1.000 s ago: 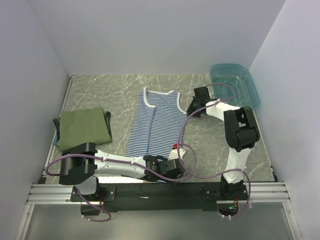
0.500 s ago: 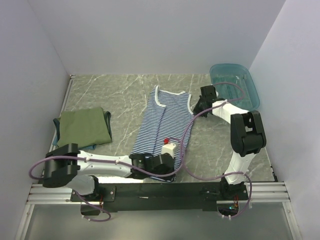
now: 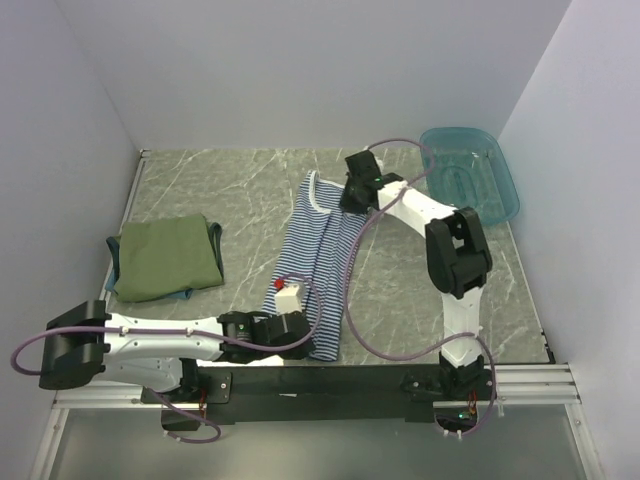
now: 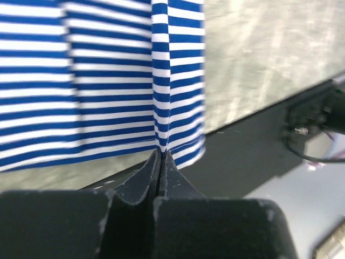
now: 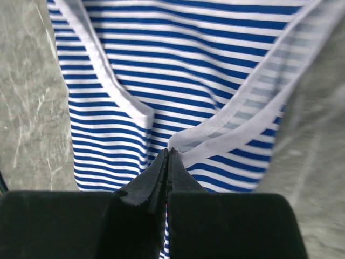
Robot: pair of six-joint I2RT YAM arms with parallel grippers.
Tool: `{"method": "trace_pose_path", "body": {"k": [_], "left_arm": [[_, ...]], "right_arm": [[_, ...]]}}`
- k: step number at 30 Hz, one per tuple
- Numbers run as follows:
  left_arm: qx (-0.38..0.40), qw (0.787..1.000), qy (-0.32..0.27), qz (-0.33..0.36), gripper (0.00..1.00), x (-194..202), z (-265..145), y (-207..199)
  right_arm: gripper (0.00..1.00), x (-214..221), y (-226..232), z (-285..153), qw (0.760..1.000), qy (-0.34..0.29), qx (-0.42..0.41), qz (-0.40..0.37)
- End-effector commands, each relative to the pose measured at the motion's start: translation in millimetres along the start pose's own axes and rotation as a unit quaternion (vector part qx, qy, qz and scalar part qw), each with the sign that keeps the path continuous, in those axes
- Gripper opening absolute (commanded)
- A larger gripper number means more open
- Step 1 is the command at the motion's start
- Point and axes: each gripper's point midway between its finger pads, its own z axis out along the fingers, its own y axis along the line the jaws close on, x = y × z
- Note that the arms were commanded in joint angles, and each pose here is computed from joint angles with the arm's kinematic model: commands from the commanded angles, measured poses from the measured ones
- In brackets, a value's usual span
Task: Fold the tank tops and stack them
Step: Fold the tank top
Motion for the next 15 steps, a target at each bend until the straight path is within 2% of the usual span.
{"method": "trace_pose_path", "body": {"k": [1, 9, 15], "left_arm": [[-0.042, 0.998, 0.001, -0.045, 0.01, 5.6, -5.9, 26.9], [-0.078, 0.995, -0.006, -0.068, 0.01, 8.5, -12.6, 53.7], [-0.104, 0.992, -0.026, -0.071, 0.01, -0.1, -20.1, 65.6]], "right_arm": [[0.0, -8.0, 17.0, 7.5, 1.0, -0.011, 0.01, -0.003], [0.0, 5.0, 37.1, 24.9, 1.0, 0.0, 0.006, -0.013], [0.0, -1.9, 40.2, 21.3, 1.0, -0.016, 0.0, -0.007]]}}
